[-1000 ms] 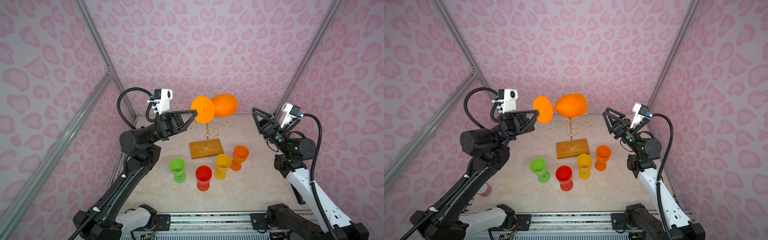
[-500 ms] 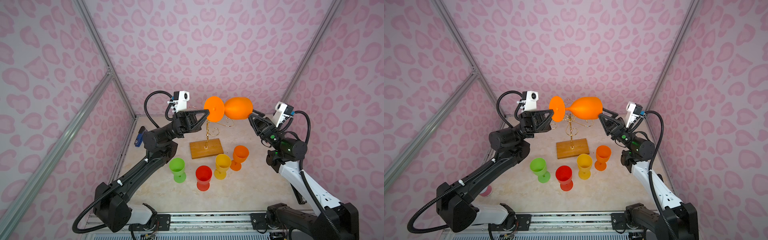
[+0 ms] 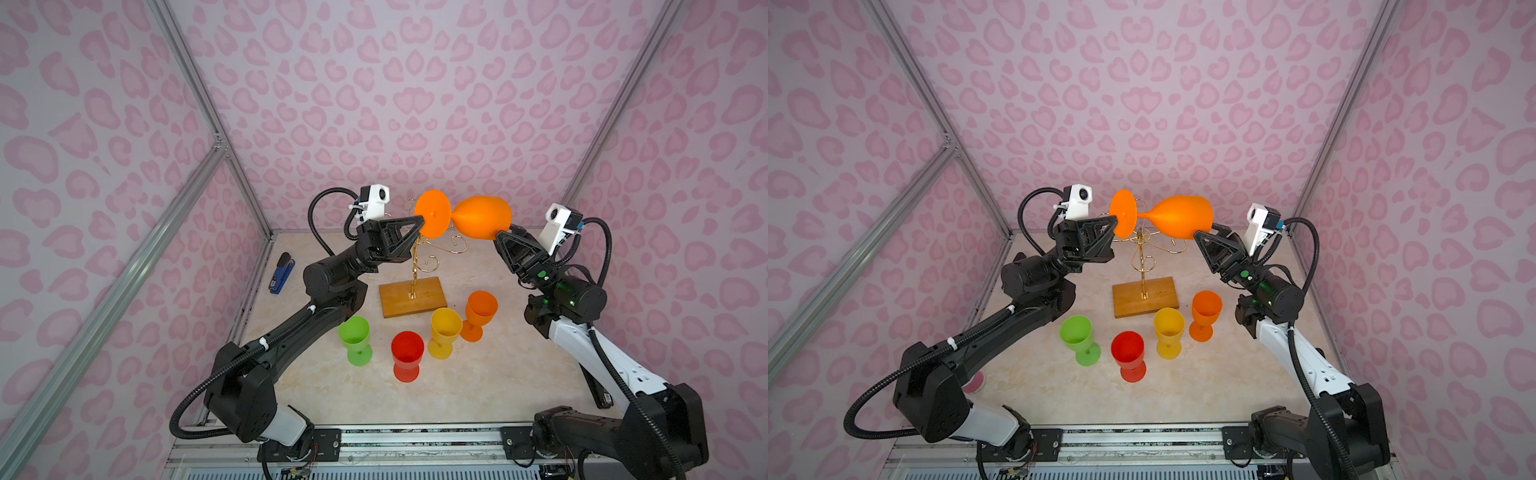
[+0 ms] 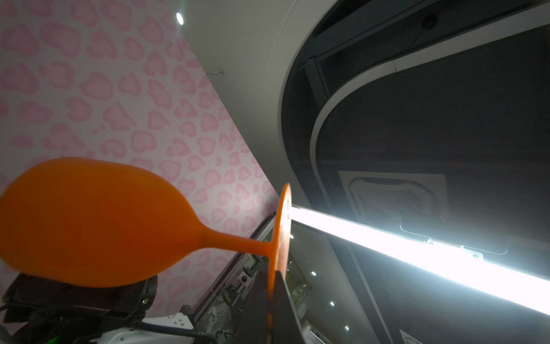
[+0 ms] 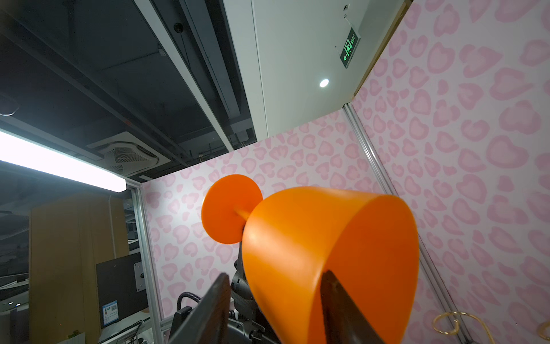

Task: Take the wine glass off the wine glass rack
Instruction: Place the wine glass at the top-right of the table.

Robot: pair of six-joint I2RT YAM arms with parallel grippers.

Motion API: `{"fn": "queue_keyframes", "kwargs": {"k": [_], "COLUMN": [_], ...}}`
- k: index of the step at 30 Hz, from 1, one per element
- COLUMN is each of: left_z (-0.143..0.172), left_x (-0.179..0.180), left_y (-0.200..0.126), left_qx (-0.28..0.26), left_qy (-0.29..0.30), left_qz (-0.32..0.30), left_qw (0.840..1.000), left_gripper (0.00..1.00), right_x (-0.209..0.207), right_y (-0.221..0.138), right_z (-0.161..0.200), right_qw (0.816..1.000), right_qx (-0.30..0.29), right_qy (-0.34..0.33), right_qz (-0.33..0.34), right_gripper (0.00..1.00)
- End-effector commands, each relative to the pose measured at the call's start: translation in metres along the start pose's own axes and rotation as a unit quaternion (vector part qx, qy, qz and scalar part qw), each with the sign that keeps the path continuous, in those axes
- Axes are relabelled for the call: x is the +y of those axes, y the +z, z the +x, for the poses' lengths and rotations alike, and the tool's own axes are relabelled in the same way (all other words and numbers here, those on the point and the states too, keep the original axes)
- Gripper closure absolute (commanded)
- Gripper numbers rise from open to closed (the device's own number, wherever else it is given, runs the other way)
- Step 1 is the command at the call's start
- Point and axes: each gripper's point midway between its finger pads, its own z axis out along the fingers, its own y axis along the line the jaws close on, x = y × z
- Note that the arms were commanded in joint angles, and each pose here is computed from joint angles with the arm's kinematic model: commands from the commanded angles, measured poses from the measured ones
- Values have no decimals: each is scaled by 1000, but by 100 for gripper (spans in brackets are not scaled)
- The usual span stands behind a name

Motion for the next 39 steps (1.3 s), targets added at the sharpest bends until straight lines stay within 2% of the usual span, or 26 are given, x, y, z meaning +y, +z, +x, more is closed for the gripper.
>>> {"fn": "queue_keyframes", "kwargs": {"k": [1,12,16,18,23,26,29,30,31,33,35,36,39], "left_z": [2,-1,0,0,0,3,10,12,14,19,22,23,27], "left_x": [-14,-6,-6,-6,-2,-2,-5,-6,-6,-6,-4,-3,1], "left_y": [1,2,2,2,0,-1,-2,-2,-3,-3,-4,-4,-5], "left_qx": [5,8,9,8,6,13,27,33,38,50,59,63,78], "left_qy": [11,1,3,4,8,22,47,57,65,83,100,107,131], "left_qz": [33,32,32,31,27,24,21,19,17,8,-2,-7,-29], "left_qw": [999,999,999,999,1000,999,998,998,997,995,993,992,988], "left_gripper": [97,95,77,74,72,65,51,48,45,40,38,37,35], "right_x": [22,29,31,33,32,31,24,13,4,-4,-3,-2,-9], "right_y": [2,5,4,3,-4,-10,-20,-25,-34,-58,-83,-92,-124], "right_z": [3,7,5,3,-9,-21,-40,-45,-50,-61,-74,-77,-81], "right_qw": [999,997,997,997,996,994,984,974,955,900,850,830,767], "right_qx": [14,28,21,14,-5,-13,-15,-6,9,31,44,55,94], "right_qy": [-26,-46,-57,-63,-85,-109,-146,-162,-188,-237,-264,-270,-255], "right_qz": [-39,-51,-50,-49,-21,16,104,161,230,364,454,485,582], "right_gripper": [57,82,92,100,100,100,100,100,100,100,100,100,100]}}
